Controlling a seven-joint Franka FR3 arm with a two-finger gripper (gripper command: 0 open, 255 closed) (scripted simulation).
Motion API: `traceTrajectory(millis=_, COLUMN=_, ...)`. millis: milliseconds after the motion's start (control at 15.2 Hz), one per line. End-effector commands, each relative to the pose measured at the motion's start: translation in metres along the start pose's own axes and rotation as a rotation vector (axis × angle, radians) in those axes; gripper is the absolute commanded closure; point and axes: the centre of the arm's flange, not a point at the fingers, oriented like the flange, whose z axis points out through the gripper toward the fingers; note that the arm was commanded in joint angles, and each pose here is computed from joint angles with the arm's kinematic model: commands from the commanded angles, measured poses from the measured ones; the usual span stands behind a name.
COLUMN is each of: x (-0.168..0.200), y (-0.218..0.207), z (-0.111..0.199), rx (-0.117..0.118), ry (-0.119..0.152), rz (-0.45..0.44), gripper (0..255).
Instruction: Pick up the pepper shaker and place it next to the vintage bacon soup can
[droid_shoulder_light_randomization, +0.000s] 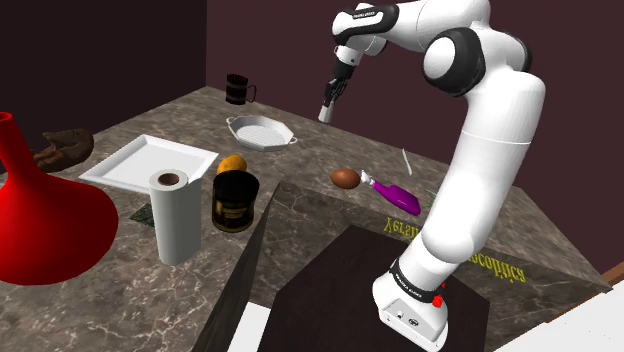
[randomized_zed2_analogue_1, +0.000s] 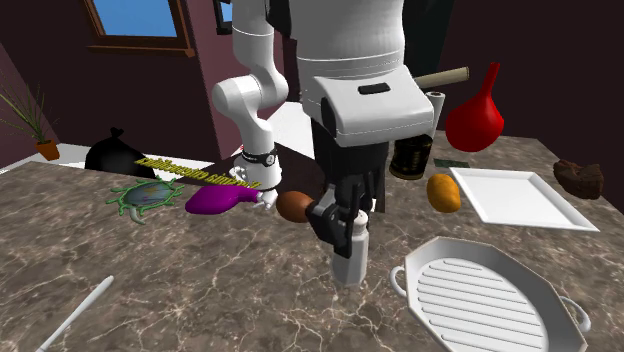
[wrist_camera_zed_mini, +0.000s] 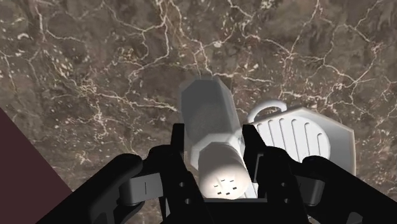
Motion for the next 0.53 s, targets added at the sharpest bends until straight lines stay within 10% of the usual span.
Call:
traceTrajectory(millis=0, x=0.001, y=-0.001, z=-0.011, rx=0.0, ry=0.0, rz=0.0, gripper=255)
traceTrajectory(millis=462, x=0.004, y=-0.002, z=-0.048, rx=0.0, ry=0.0, rz=0.0, gripper=255)
